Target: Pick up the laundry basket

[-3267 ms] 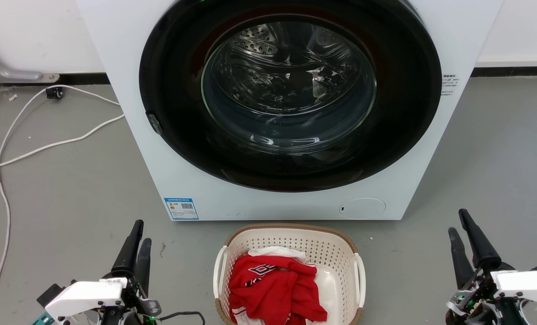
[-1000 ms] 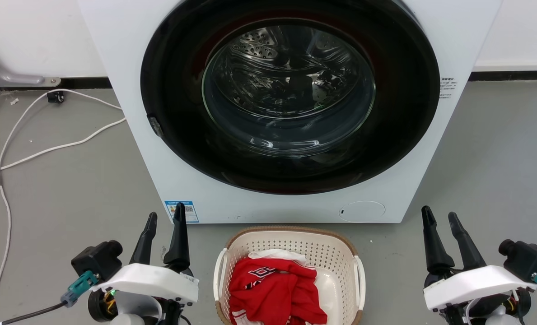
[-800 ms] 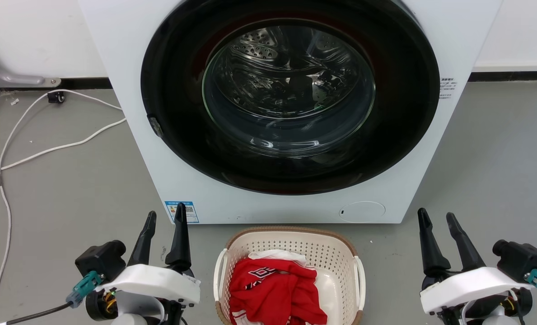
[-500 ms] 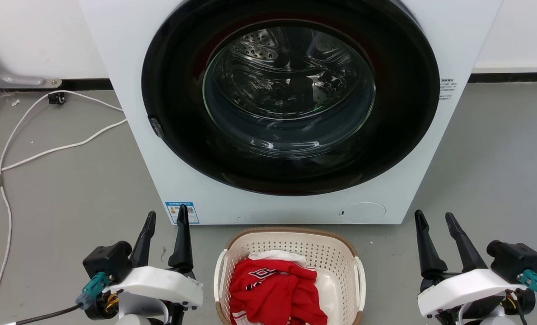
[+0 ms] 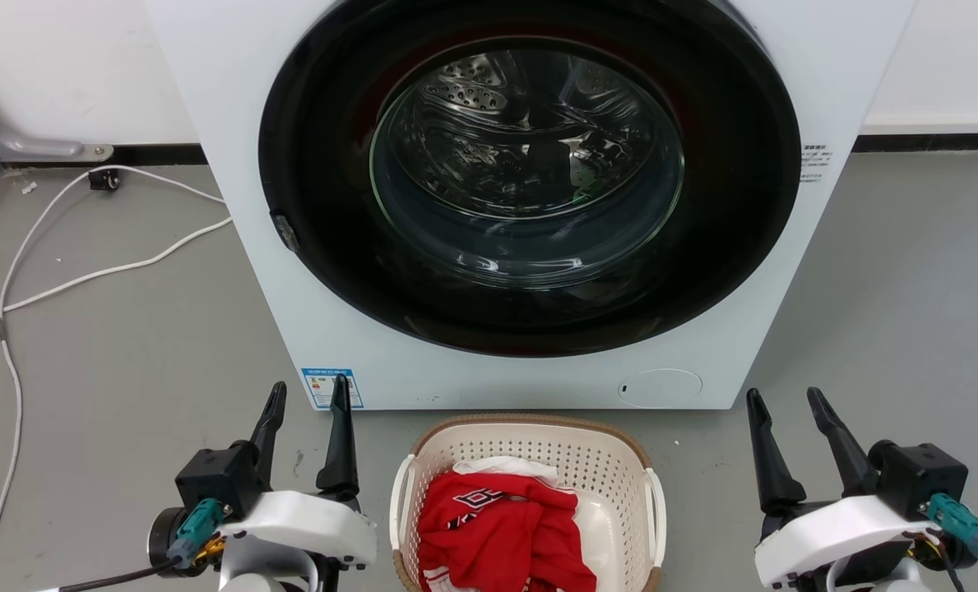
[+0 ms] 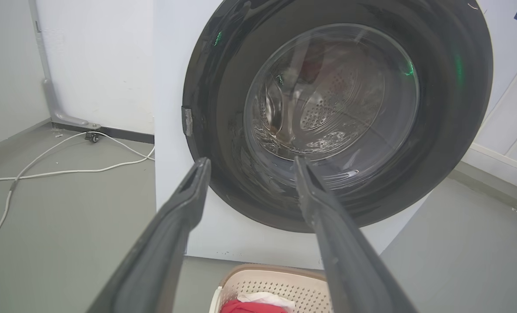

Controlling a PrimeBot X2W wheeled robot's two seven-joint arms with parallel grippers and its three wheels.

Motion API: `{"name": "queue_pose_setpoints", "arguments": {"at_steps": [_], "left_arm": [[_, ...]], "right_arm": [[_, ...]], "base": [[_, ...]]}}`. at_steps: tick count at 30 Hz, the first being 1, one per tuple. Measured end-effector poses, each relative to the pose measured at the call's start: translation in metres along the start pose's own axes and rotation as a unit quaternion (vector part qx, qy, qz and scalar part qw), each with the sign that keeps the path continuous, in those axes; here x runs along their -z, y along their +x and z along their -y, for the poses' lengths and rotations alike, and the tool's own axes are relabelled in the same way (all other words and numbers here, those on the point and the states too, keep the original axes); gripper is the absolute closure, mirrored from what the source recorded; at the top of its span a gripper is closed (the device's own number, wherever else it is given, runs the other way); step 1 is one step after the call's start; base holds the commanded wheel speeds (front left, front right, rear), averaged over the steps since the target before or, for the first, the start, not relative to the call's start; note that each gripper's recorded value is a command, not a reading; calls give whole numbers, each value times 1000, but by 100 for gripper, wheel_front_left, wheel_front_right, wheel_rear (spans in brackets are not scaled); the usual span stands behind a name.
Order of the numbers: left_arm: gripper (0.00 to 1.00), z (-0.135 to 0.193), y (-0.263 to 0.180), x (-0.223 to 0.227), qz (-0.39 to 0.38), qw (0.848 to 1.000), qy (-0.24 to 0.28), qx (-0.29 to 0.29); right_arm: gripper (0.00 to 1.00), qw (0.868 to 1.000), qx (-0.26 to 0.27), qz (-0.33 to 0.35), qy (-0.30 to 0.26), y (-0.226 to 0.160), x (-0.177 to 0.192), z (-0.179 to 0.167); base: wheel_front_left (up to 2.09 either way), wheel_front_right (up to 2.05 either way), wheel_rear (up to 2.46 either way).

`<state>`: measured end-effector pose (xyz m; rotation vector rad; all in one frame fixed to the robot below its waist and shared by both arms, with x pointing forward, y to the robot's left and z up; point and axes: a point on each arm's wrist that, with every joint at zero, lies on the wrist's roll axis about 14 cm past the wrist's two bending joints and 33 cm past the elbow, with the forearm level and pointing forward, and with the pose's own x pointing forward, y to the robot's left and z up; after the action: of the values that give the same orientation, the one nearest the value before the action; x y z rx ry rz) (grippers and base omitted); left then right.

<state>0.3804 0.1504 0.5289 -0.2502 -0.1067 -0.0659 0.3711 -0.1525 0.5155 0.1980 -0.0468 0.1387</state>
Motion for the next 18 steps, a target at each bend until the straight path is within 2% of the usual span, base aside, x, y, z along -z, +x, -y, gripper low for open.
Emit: {"name": "queue_pose_setpoints", "arguments": {"at_steps": [18], "left_arm": [[0, 8, -1, 0, 10, 998, 65, 14]], "right_arm": [[0, 997, -17, -4, -75, -2, 1, -7]], "base": [[0, 0, 0]]}}
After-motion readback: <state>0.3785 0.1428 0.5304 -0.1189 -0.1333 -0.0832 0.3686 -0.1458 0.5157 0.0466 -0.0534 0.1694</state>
